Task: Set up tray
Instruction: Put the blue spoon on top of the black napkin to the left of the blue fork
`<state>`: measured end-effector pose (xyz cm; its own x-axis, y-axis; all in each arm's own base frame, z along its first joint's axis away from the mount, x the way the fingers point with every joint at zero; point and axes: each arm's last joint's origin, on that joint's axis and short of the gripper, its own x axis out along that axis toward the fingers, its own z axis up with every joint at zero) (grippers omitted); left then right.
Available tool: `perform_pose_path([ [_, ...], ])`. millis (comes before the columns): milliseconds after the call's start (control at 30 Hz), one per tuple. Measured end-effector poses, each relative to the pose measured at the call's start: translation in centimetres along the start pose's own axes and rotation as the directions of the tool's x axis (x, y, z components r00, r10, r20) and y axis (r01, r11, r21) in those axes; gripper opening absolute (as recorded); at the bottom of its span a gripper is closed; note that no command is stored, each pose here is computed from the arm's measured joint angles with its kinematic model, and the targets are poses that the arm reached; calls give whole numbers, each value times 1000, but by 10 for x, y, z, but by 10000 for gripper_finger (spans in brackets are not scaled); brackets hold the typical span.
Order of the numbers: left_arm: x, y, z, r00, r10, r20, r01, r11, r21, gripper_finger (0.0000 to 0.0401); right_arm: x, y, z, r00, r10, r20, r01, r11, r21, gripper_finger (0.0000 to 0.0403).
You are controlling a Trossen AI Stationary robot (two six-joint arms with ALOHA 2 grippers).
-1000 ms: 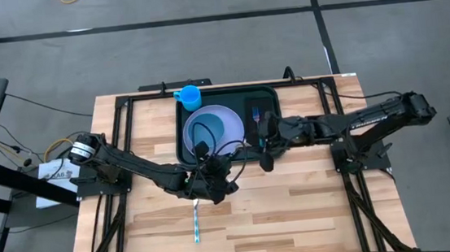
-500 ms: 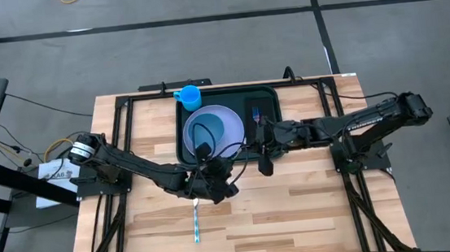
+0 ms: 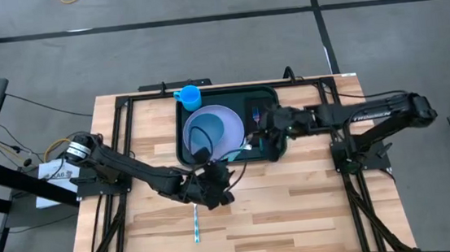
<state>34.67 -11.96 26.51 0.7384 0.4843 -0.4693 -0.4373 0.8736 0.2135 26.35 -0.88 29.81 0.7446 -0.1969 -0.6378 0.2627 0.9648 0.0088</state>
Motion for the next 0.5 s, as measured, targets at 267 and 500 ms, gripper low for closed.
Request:
perform_pose_path([
  [267,-43,13,5,922,344,177,-345,938,-26,128,-27,-53,26,989,63,-135,-59,998,33,1],
  [500,-61,12,-10,950,279,138,-288,957,45,128,-44,-101,19,960,133,-245,-112,989,97,0],
])
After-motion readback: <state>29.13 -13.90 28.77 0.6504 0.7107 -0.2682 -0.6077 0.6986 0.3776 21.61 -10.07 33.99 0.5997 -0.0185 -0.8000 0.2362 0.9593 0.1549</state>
